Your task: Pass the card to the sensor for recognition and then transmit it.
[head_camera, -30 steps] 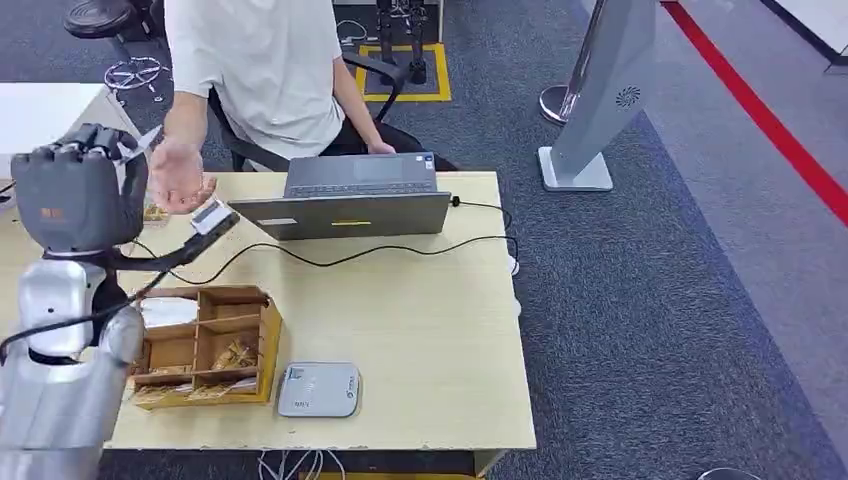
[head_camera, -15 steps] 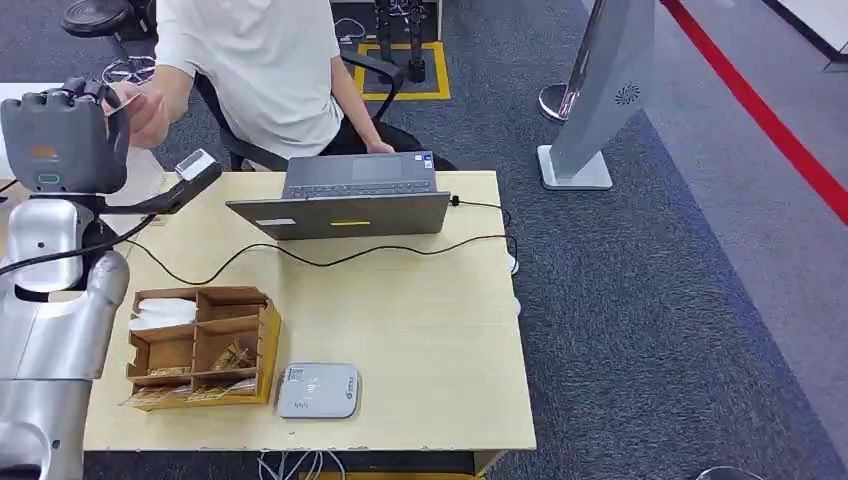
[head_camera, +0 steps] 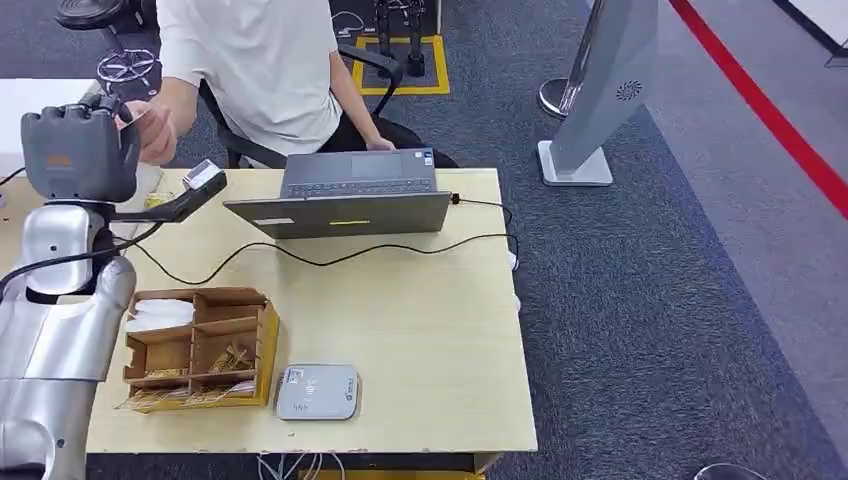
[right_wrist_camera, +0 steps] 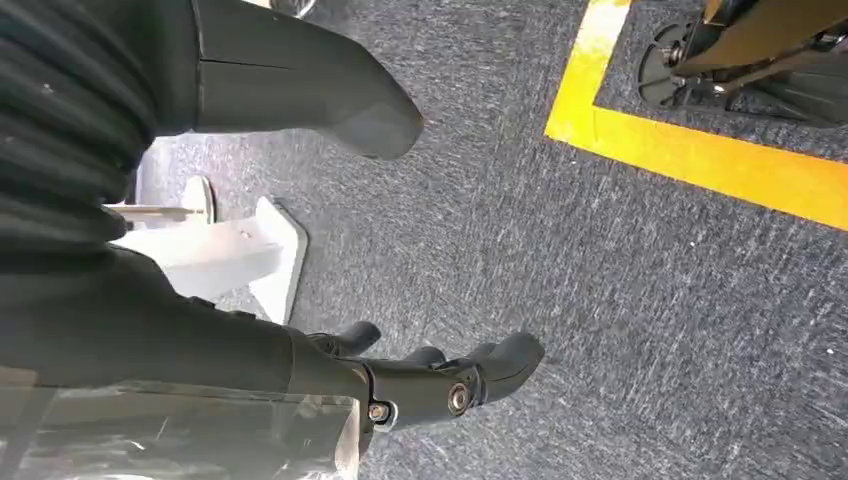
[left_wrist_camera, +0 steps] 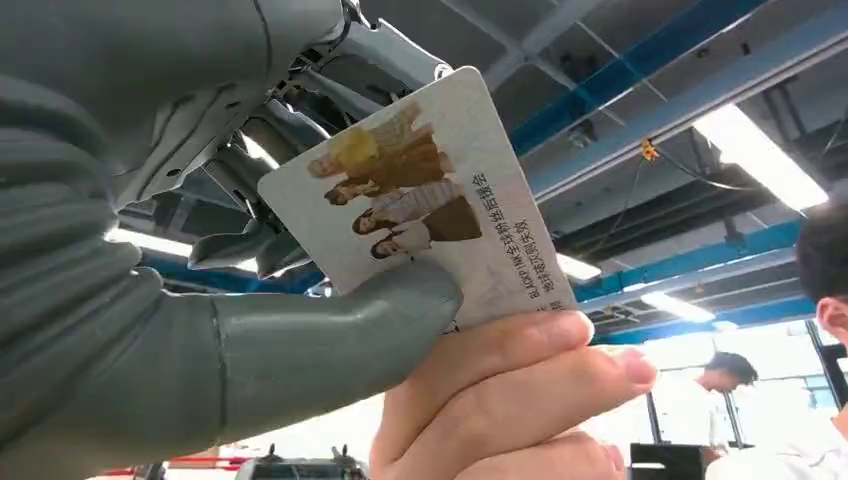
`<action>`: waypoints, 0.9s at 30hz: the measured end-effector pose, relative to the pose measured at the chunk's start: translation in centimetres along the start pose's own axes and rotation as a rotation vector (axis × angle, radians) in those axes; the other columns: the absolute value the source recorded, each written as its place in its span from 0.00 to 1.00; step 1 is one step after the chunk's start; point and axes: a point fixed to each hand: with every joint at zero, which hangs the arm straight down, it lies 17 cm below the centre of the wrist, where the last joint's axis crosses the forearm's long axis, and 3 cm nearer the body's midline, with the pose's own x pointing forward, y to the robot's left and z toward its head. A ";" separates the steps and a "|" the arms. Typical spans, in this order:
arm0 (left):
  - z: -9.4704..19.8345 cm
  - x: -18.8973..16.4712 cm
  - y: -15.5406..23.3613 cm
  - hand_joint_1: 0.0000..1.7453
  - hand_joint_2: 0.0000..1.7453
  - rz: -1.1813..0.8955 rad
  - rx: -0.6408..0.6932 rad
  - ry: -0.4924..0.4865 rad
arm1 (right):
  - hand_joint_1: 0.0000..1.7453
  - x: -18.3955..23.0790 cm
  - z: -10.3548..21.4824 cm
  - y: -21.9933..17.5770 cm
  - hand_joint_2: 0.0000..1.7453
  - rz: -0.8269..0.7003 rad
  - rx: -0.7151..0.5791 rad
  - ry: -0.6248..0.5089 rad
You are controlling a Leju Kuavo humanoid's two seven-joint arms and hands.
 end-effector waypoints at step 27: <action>0.7 3.2 3.9 0.00 1.00 0.166 0.061 0.005 | 0.00 -1.1 0.1 0.2 1.00 0.002 0.009 0.058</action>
